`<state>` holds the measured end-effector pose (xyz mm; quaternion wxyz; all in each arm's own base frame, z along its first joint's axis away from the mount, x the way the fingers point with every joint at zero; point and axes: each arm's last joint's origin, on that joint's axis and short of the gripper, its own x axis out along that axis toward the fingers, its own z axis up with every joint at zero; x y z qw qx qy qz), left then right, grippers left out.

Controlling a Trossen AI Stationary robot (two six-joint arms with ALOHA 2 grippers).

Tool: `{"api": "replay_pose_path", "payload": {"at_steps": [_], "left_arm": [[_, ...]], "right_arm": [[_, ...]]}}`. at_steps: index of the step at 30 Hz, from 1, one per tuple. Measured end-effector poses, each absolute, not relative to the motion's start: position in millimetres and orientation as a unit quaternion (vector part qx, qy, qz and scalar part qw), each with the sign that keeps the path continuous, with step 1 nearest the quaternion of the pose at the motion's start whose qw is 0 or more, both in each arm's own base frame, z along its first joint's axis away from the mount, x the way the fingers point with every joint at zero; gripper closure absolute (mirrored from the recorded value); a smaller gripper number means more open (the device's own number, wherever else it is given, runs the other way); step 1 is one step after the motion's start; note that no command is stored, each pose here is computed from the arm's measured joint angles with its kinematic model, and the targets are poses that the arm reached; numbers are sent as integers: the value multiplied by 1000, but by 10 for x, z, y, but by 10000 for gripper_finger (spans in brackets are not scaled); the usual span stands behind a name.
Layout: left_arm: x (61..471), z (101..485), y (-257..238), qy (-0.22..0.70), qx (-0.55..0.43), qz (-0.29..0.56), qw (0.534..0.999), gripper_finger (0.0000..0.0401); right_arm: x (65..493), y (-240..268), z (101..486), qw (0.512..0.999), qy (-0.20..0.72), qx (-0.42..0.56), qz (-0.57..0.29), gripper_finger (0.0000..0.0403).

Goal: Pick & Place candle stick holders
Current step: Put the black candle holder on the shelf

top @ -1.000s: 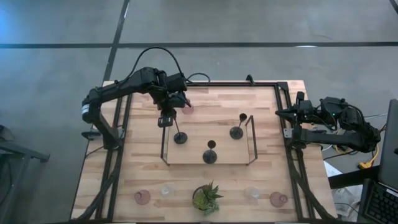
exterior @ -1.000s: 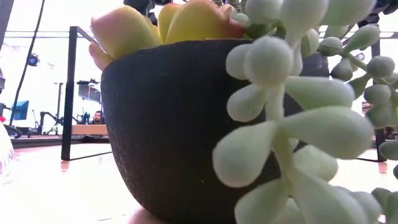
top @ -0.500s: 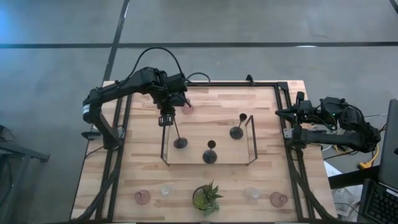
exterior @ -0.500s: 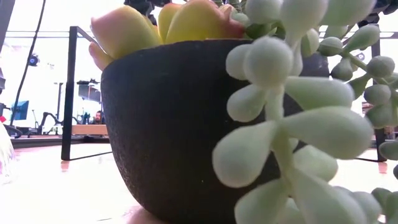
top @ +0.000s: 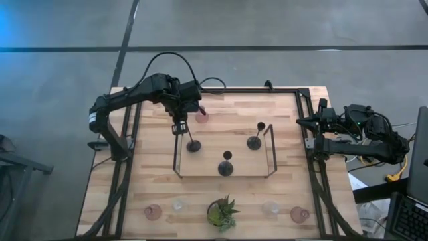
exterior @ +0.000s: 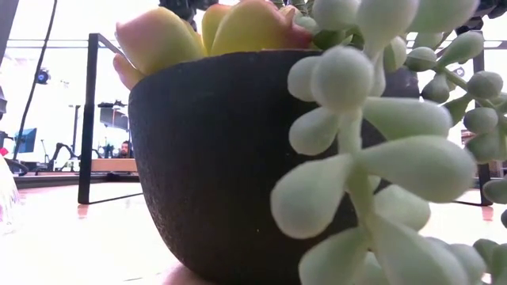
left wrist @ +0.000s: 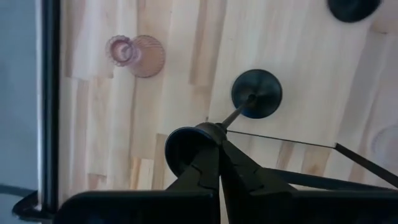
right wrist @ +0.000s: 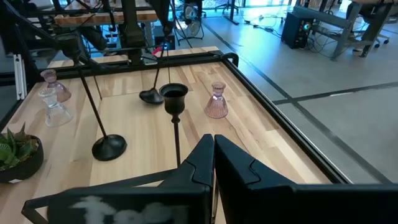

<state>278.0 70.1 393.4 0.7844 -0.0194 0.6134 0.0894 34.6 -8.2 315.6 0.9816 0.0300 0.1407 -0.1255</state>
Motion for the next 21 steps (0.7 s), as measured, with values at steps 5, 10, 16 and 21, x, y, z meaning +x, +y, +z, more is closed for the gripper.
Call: {"api": "replay_pose_path", "payload": {"at_steps": [5, 10, 16, 21], "left_arm": [[2779, 3935, 704, 612, -27, 105, 783, 399], [2764, 3950, 703, 609, -32, 114, 784, 399], [2710, 4002, 690, 601, -33, 116, 790, 399], [2720, 3986, 692, 603, -36, 114, 788, 399]], "right_arm": [[345, -82, 3157, 982, 141, 30, -126, 394], [346, -82, 3156, 982, 141, 30, -125, 394], [345, -82, 3157, 982, 141, 30, -125, 394], [345, -82, 3157, 982, 141, 30, -126, 394]]}}
